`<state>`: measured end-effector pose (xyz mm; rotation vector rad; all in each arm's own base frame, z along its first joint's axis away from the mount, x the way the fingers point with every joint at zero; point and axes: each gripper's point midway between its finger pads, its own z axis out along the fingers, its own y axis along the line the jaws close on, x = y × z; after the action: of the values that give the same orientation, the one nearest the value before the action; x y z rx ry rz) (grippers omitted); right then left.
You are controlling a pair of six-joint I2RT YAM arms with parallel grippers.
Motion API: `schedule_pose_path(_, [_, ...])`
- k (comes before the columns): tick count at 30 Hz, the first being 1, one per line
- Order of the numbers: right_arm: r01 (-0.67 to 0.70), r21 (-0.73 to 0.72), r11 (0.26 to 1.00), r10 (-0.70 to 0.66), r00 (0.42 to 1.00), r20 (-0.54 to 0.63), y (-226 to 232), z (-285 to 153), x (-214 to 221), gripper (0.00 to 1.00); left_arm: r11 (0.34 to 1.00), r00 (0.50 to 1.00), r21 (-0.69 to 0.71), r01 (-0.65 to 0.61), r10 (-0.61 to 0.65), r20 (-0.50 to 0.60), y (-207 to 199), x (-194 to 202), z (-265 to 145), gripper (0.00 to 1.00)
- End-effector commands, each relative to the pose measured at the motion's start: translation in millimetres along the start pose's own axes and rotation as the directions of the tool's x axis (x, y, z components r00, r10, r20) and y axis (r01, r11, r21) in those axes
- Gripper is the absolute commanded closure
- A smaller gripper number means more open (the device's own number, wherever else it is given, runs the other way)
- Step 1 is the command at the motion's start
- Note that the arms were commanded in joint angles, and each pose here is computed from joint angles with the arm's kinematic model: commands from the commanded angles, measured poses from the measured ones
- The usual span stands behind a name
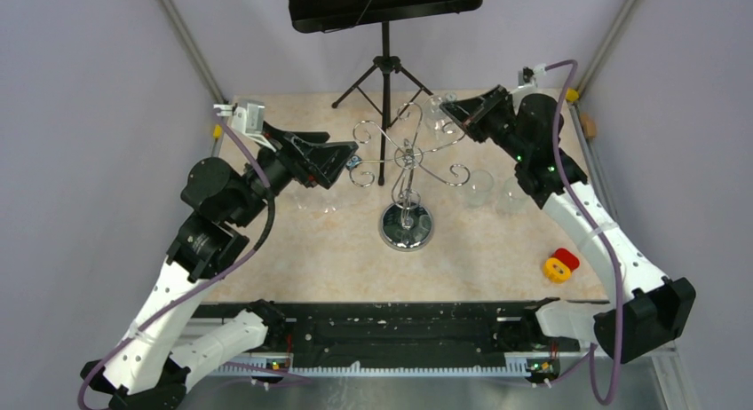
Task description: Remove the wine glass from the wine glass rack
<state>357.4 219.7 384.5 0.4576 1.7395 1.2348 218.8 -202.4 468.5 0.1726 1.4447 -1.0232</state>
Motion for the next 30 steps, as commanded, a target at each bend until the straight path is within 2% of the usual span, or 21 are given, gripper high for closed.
schedule_pose_path(1, [0.118,-0.191,0.974,-0.077,0.975,0.207,66.0,-27.0,-43.5,1.00,1.000,1.000,0.021,-0.002,0.002,0.027,-4.8,-7.0,-0.9,0.09])
schedule_pose_path(9, [0.278,-0.153,0.948,-0.219,0.922,0.319,72.5,-49.3,-60.4,1.00,0.995,0.998,0.093,0.035,-0.030,-0.054,-19.3,3.3,5.6,0.07])
schedule_pose_path(15, [0.333,-0.168,0.928,-0.265,0.905,0.332,98.5,-85.3,-65.4,1.00,0.982,0.994,0.177,0.062,-0.045,-0.101,-33.2,10.5,12.3,0.05])
schedule_pose_path(22, [0.394,-0.226,0.891,-0.336,0.907,0.253,129.2,-139.3,-49.3,1.00,0.910,0.986,0.387,0.147,-0.106,-0.127,-71.6,7.4,16.1,0.03])
schedule_pose_path(26, [0.434,-0.346,0.832,-0.397,0.901,0.177,154.5,-165.8,-28.1,1.00,0.842,0.973,0.491,0.224,-0.166,-0.159,-94.5,2.2,20.9,0.04])
schedule_pose_path(30, [0.426,-0.491,0.760,-0.441,0.893,0.093,174.6,-181.5,-4.0,1.00,0.804,0.954,0.517,0.292,-0.206,-0.219,-109.9,3.7,35.5,0.08])
